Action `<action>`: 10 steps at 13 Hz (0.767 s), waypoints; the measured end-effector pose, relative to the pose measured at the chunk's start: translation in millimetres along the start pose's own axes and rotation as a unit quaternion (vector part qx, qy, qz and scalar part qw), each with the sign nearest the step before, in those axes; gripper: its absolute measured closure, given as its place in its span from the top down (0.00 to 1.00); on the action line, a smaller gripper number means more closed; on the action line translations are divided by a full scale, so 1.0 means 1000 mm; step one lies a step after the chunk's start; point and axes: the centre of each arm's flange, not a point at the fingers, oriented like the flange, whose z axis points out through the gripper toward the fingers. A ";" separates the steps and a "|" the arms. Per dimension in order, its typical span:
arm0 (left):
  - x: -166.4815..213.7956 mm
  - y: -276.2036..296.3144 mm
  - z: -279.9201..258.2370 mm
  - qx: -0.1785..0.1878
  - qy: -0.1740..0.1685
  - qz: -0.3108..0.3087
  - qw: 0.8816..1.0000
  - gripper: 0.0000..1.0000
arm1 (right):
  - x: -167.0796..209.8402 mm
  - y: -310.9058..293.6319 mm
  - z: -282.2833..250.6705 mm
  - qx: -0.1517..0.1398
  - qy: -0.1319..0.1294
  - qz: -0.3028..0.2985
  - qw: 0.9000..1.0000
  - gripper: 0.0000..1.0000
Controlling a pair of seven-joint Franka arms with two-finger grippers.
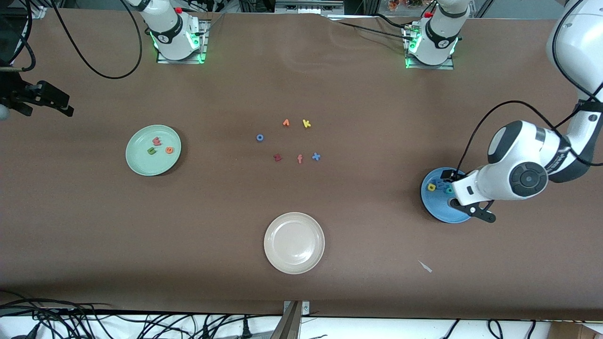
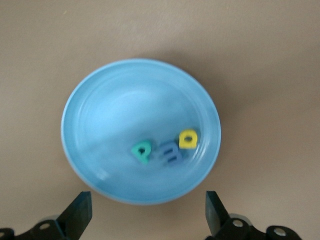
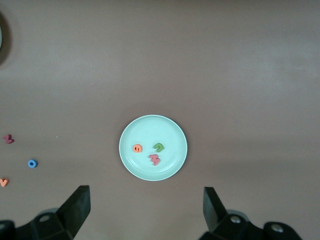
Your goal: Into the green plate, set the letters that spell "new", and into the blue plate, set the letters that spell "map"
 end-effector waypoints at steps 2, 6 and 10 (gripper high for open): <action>-0.011 -0.002 -0.019 0.008 -0.011 -0.009 1.000 1.00 | 0.000 0.000 0.000 0.000 0.000 0.000 1.000 1.00; -0.040 -0.025 -0.045 -0.019 -0.025 -0.052 0.998 1.00 | 0.000 0.000 0.001 0.000 -0.001 0.000 1.000 1.00; -0.078 -0.069 -0.073 -0.071 -0.012 -0.129 0.989 1.00 | 0.001 -0.001 0.001 0.000 -0.001 -0.001 1.000 1.00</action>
